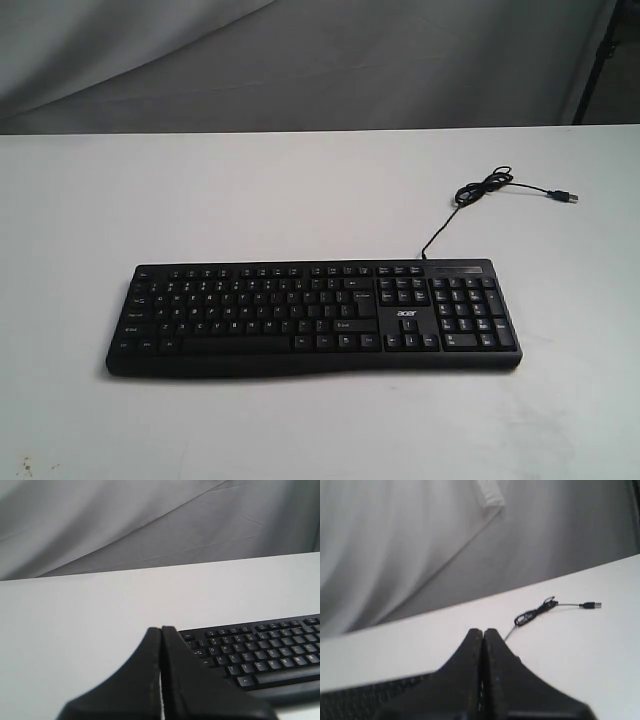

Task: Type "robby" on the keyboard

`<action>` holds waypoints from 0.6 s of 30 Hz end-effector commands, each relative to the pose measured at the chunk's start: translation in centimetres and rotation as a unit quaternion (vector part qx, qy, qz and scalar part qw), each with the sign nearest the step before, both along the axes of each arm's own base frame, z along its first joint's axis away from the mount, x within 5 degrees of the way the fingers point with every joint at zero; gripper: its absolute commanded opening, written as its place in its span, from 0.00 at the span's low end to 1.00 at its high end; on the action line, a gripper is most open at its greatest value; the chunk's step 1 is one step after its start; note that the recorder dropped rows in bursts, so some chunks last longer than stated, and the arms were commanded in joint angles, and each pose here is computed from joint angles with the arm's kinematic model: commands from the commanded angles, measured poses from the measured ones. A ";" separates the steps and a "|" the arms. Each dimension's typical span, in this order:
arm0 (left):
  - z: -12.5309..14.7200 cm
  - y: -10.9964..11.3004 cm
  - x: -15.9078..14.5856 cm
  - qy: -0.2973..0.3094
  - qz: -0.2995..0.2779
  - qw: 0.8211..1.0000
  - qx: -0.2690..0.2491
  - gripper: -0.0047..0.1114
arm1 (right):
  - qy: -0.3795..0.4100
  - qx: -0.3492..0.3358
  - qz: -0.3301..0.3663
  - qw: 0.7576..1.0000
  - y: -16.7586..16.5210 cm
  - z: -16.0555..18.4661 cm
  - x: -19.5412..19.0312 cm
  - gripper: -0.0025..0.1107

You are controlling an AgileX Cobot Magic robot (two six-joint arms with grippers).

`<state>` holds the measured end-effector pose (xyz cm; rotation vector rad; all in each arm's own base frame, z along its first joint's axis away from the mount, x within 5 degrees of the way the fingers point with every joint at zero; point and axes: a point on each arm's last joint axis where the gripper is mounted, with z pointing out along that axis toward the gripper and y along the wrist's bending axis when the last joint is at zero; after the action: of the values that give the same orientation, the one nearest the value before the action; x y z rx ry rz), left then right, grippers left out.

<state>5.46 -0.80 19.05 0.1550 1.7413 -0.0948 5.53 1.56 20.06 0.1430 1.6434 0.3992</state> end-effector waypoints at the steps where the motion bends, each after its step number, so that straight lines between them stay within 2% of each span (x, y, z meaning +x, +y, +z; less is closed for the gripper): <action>1: -0.1 0.0 0.0 -0.002 -0.003 1.000 0.001 0.04 | 0.056 -0.142 0.032 0.988 0.2 -1.6 -0.3 0.02; 4: -0.1 0.0 0.0 -0.002 -0.003 1.000 0.001 0.04 | 0.058 -0.211 0.020 0.976 -0.2 -1.8 -0.3 0.02; 9: -0.1 0.0 0.0 -0.002 -0.003 1.000 0.001 0.04 | 0.054 -0.214 0.013 0.975 -0.4 -1.7 -0.2 0.02; 12: -0.1 0.0 0.0 -0.002 -0.003 1.000 0.001 0.04 | 0.061 -0.162 0.003 0.985 -0.4 -1.7 -0.2 0.02; 18: -0.1 0.0 0.0 -0.002 -0.003 1.000 0.001 0.04 | 0.072 0.003 -0.025 0.997 -0.4 -1.4 -0.1 0.02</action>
<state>5.46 -0.80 19.05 0.1550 1.7413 -0.0948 5.33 1.27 18.50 0.0840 1.8153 0.2740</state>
